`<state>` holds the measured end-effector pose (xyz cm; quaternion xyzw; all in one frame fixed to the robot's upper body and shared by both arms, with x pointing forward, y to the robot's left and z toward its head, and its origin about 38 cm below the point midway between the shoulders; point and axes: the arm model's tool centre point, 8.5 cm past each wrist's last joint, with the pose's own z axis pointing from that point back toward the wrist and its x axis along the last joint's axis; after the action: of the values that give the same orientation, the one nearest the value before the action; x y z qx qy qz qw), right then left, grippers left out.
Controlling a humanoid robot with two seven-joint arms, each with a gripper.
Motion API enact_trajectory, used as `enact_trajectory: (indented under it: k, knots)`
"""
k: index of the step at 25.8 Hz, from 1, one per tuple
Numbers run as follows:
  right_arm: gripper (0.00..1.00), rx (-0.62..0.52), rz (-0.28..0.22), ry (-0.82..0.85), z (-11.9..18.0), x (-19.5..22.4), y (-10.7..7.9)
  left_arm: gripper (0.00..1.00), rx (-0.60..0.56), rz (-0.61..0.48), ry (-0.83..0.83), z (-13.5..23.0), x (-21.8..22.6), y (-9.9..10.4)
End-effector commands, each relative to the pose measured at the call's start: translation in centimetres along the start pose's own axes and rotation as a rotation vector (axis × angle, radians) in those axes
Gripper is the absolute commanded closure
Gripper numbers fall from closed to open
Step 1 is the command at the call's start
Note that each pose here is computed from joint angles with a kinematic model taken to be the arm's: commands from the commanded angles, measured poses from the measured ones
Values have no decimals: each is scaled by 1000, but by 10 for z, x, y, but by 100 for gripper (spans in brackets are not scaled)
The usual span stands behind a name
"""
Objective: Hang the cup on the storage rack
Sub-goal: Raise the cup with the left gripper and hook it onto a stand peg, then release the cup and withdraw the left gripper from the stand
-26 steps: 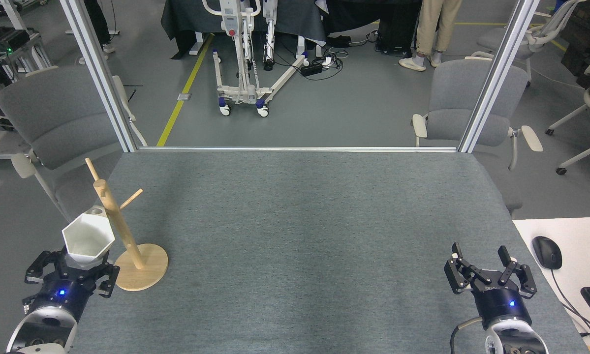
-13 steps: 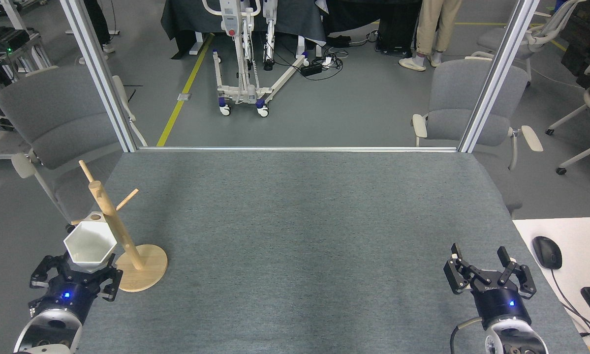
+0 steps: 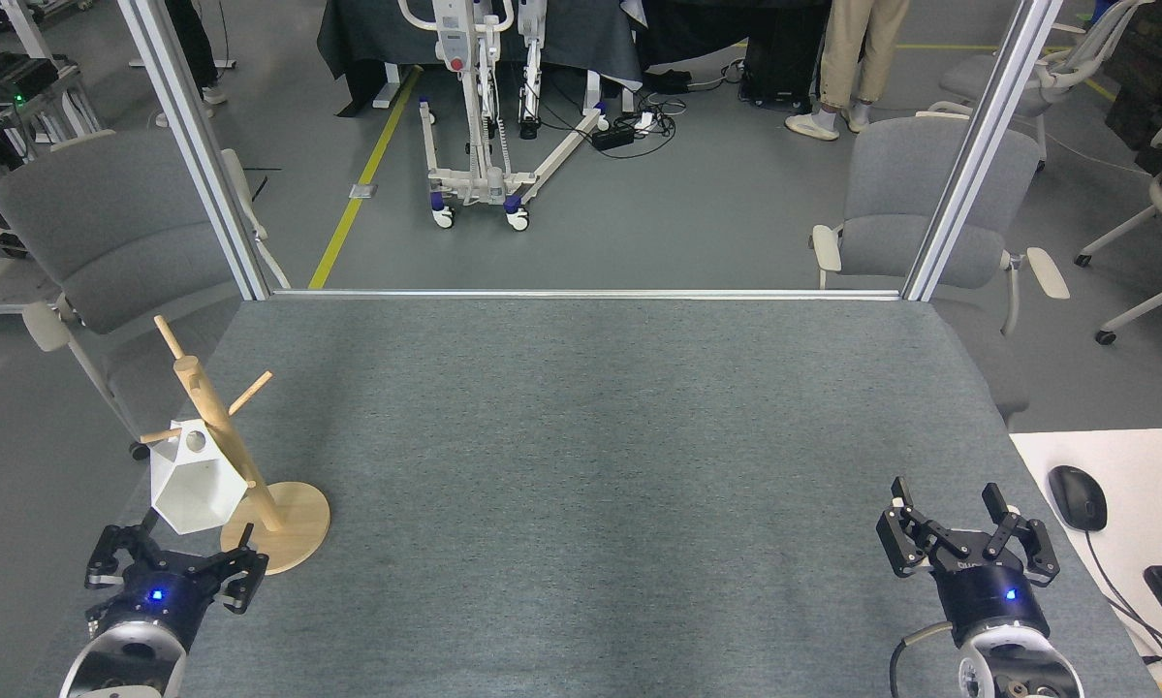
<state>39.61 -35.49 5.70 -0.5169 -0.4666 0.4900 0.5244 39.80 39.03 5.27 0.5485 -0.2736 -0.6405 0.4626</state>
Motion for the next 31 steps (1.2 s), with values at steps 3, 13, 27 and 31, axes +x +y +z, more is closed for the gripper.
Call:
enact_trajectory:
  k: [3, 13, 27, 31]
  knots:
    - [1, 1, 1, 0, 0, 0, 0, 2, 28, 14, -130, -3, 66, 11]
    - [0, -3, 9, -2, 0, -1, -2, 2, 87, 149, -314, 4, 183, 47]
    - [0, -151, -43, -44, -14, 38, -51, 2, 392, 357, -269, 0, 205, 178]
    - [0, -136, -77, -63, -13, 59, -45, 2, 422, 374, -256, 24, 201, 171]
